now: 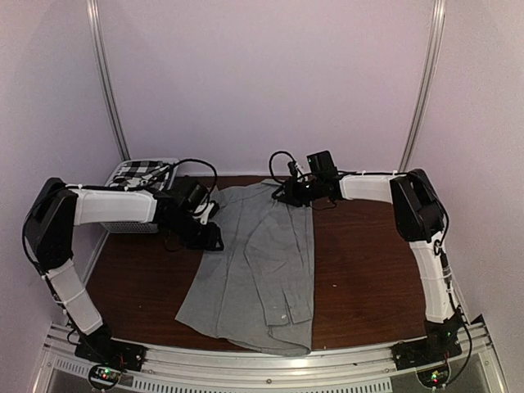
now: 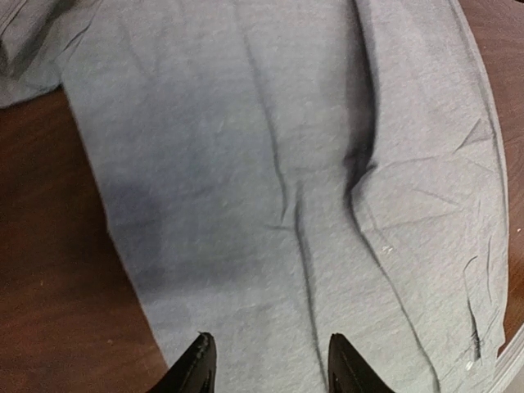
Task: Fold and stack the long sleeve shirts
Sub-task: Smooth out the 1/3-folded shirt at the center of the board.
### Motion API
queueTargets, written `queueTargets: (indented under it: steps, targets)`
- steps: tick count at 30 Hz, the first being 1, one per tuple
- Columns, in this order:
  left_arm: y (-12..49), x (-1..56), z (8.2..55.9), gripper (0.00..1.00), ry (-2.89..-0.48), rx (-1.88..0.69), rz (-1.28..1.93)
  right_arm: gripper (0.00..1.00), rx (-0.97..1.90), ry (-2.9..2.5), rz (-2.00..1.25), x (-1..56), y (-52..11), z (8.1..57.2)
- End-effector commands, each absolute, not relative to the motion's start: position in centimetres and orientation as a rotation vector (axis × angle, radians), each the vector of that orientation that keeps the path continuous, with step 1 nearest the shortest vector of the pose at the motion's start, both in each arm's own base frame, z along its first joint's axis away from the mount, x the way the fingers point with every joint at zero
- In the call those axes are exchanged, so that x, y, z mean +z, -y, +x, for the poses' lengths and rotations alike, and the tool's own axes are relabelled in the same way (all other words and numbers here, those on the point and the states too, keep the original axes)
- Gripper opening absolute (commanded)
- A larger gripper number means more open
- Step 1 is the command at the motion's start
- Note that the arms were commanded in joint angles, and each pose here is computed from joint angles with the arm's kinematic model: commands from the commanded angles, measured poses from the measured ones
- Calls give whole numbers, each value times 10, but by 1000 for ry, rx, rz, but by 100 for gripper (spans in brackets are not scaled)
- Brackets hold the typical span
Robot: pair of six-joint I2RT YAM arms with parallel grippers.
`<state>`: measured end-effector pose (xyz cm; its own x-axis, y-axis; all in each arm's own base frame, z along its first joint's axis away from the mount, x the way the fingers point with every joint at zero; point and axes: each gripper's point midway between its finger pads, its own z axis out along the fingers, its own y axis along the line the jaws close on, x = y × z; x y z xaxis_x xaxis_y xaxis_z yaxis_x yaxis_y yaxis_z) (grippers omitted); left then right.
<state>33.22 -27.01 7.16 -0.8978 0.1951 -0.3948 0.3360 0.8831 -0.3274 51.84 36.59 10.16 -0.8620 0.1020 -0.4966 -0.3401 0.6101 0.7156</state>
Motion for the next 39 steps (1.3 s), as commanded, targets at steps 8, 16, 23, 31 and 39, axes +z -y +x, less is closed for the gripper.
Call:
queueTargets:
  steps: [8,16,23,31,39]
  targets:
    - [197,43,257,48,-2805,-429,144,28,1215,-2332,-208,73,-380,519]
    - [189,38,209,51,-2852,-429,69,27,1133,-2396,-147,39,-354,531]
    - [185,23,165,51,-2931,-357,63,27,1044,-2428,-126,26,-320,550]
    - [194,13,139,43,-2983,-308,100,28,995,-2443,-135,18,-301,565]
    - [214,10,117,4,-2994,-276,169,28,921,-2467,-146,10,-280,573]
